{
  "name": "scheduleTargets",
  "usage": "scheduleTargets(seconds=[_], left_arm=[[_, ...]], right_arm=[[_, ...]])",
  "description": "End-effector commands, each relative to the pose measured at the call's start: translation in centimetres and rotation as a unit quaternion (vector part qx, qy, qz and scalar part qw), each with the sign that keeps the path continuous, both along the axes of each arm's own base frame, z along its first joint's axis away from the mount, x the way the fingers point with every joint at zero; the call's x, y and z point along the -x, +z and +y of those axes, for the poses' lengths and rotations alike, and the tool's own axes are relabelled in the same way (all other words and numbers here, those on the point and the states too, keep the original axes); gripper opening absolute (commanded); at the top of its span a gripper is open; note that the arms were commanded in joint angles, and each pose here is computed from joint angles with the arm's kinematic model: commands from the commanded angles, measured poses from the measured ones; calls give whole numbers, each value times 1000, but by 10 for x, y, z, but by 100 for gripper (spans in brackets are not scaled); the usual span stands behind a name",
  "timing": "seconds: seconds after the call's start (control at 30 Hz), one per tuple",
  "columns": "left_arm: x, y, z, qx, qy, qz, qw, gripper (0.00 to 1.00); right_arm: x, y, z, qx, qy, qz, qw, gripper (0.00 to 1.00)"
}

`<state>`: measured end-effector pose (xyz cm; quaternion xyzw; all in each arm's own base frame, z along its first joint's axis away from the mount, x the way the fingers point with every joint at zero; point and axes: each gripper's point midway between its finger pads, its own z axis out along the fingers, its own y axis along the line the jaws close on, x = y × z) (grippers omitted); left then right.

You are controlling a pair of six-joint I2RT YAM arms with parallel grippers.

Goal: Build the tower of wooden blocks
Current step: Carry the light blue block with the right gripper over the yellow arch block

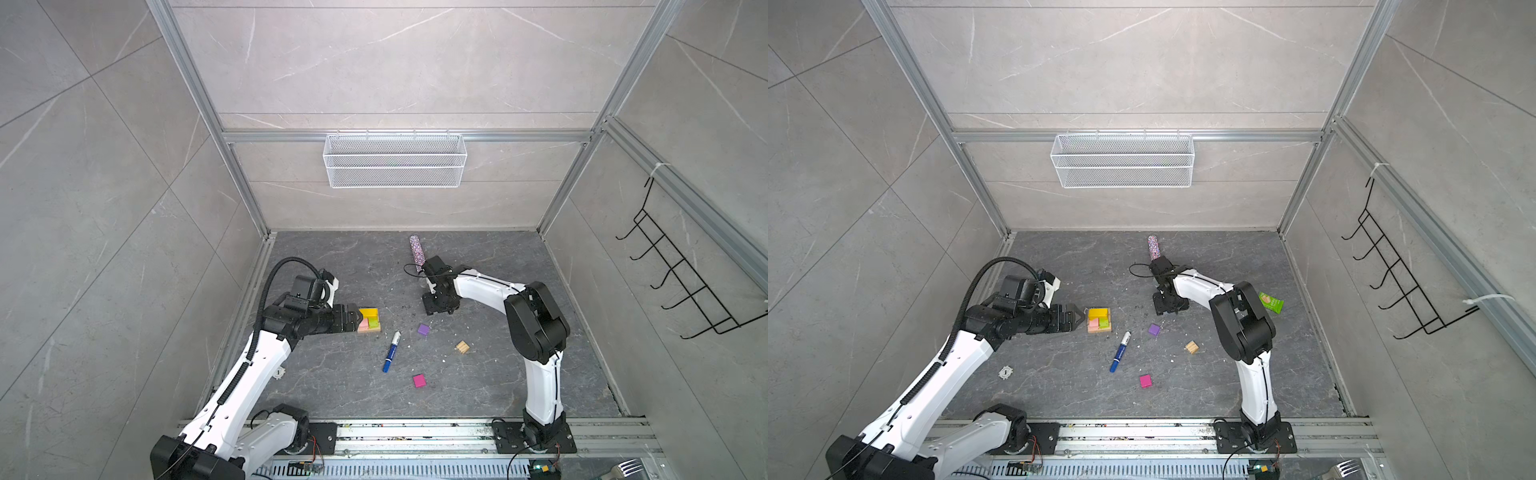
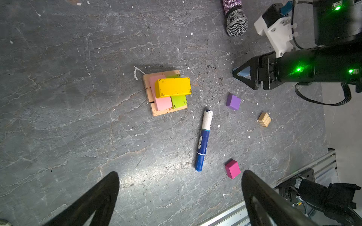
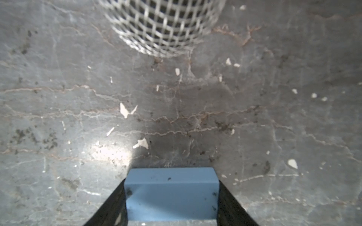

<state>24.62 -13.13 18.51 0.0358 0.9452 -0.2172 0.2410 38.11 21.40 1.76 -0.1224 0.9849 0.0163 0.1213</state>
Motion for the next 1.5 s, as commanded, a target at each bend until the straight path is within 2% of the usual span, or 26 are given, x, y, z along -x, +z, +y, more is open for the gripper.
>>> scheduleTargets(seconds=[0.0,0.13,0.3,0.53,0.87,1.07,1.47], left_arm=[[-4,2,4,-8,4,-8,1000,100],[-4,3,5,-4,13,-8,1000,100],[-8,1,15,-9,36,-5,999,100],[-12,5,25,-5,57,-11,998,100],[-17,11,36,18,83,-17,996,100],[-16,14,36,25,83,-22,996,100],[-15,16,34,38,83,-24,996,100]], right_arm=[[11,2,8,-11,-29,9,999,32],[15,21,10,-12,-63,-15,998,32],[26,43,21,-51,-101,-24,993,30],[39,71,46,-75,-121,-27,989,29],[47,101,95,-54,-85,-47,994,27],[52,102,126,-51,-78,-35,995,25],[52,96,177,-61,-59,-30,996,25]])
